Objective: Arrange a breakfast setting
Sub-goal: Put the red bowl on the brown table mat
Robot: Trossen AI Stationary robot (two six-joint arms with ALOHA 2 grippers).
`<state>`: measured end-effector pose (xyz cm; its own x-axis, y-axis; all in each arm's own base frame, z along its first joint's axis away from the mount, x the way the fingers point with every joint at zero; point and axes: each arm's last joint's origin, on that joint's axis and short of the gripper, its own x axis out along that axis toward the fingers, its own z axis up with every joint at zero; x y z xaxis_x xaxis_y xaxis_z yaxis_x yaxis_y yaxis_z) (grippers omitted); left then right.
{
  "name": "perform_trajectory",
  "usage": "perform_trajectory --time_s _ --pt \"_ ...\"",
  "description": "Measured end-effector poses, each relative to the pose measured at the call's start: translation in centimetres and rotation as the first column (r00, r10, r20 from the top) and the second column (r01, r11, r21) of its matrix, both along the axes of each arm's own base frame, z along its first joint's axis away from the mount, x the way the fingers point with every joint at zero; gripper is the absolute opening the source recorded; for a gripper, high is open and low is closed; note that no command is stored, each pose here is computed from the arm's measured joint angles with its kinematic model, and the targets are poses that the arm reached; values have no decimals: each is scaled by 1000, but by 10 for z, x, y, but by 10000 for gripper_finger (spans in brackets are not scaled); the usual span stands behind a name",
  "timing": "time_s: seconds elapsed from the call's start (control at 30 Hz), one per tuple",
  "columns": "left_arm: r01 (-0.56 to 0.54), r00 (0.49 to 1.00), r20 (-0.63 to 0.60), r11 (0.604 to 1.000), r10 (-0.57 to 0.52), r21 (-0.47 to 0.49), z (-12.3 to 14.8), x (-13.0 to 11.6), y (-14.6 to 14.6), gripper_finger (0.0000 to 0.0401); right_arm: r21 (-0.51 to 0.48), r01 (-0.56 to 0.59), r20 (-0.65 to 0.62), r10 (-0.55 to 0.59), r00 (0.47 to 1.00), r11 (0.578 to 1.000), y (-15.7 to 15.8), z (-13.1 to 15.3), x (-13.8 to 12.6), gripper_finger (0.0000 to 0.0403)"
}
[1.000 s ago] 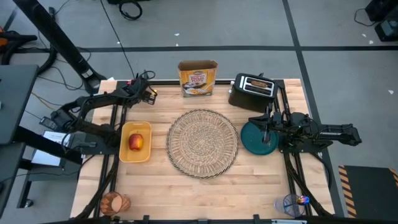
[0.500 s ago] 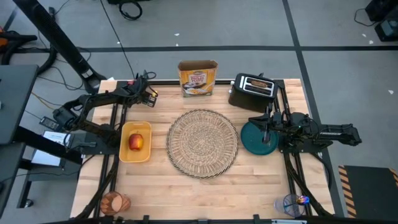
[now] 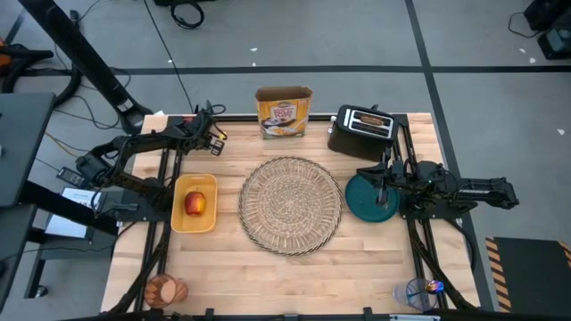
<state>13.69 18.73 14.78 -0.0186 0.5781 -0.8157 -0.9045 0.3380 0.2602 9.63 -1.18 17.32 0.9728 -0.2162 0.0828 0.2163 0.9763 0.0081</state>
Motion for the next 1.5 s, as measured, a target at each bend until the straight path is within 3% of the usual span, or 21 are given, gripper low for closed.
perform_trajectory --time_s 0.23,0.5,0.77,0.87,0.97,1.2,1.5 --pt "28 1000 0 1000 -28 -6 1 2 -3 22 0 0 0 0 1000 1000 0 0 0 30" --pt "177 980 90 984 -175 -22 12 21 -26 22 0 0 0 0 1000 1000 0 0 0 30" --pt "406 912 81 913 -402 -35 38 58 -63 21 0 0 0 0 1000 1000 0 0 0 30" --pt "520 852 101 853 -514 -44 50 75 -83 21 0 0 0 0 1000 1000 0 0 0 30" --pt "647 757 147 762 -637 -25 63 93 -108 21 0 0 0 0 1000 1000 0 0 0 30" --pt "808 564 218 587 -796 53 87 142 -179 21 0 0 0 0 1000 1000 0 0 0 30" --pt "938 342 94 346 -935 21 68 216 -247 21 0 0 0 0 1000 1000 0 0 0 30"
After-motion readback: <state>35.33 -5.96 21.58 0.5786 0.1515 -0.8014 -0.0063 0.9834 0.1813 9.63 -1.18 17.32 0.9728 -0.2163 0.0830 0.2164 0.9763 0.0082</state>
